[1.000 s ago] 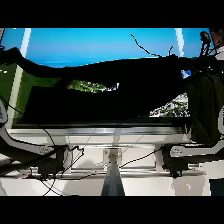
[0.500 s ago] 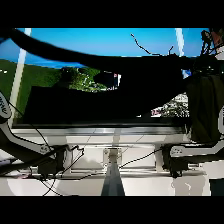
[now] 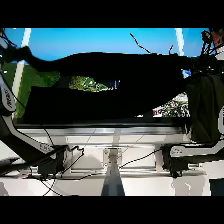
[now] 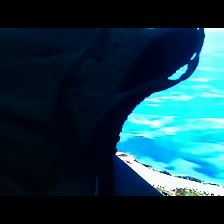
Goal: Fold the clothes and pants, and hang the long-sleeved shirts on hangers.
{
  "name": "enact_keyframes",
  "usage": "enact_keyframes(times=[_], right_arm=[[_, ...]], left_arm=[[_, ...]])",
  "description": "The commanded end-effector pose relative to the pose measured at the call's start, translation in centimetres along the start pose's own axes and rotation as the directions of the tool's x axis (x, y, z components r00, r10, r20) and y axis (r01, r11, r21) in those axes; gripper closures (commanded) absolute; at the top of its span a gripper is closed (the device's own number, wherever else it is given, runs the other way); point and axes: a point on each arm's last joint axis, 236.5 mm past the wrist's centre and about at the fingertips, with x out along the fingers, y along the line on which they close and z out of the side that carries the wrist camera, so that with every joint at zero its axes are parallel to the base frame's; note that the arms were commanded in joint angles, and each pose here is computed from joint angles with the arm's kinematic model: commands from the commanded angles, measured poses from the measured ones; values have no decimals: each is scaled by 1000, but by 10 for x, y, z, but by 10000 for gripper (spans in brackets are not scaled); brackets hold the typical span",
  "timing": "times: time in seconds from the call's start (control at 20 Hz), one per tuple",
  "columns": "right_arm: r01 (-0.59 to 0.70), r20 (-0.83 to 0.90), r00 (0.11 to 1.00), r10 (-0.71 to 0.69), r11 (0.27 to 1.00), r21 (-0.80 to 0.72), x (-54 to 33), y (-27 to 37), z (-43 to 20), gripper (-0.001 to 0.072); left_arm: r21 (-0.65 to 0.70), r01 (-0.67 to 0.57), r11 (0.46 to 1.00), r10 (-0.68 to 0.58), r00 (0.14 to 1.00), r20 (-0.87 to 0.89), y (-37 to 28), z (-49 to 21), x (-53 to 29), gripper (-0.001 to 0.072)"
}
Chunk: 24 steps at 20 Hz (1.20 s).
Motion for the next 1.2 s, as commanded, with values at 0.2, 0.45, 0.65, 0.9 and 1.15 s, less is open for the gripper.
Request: enact_keyframes(times=[0.2,0.45,0.65,0.9,1.15], right_arm=[[2,2,1000,-2,1000,0,0,-1,1,689],[33,51,998,-33,999,1,-1,-8,12,689],[36,55,998,-36,999,1,-1,-9,13,689],[39,54,998,-39,999,-2,-1,-9,13,689],[44,50,998,-44,999,-6,0,-10,12,689]], left_arm=[[20,-129,991,131,987,-88,30,-24,7,10],[-34,-183,983,184,981,61,50,18,-50,12],[-150,7,989,-1,999,35,5,11,-36,10],[-236,191,953,-180,981,65,-53,13,3,11],[-307,116,945,-127,992,-16,-45,-15,44,11]])
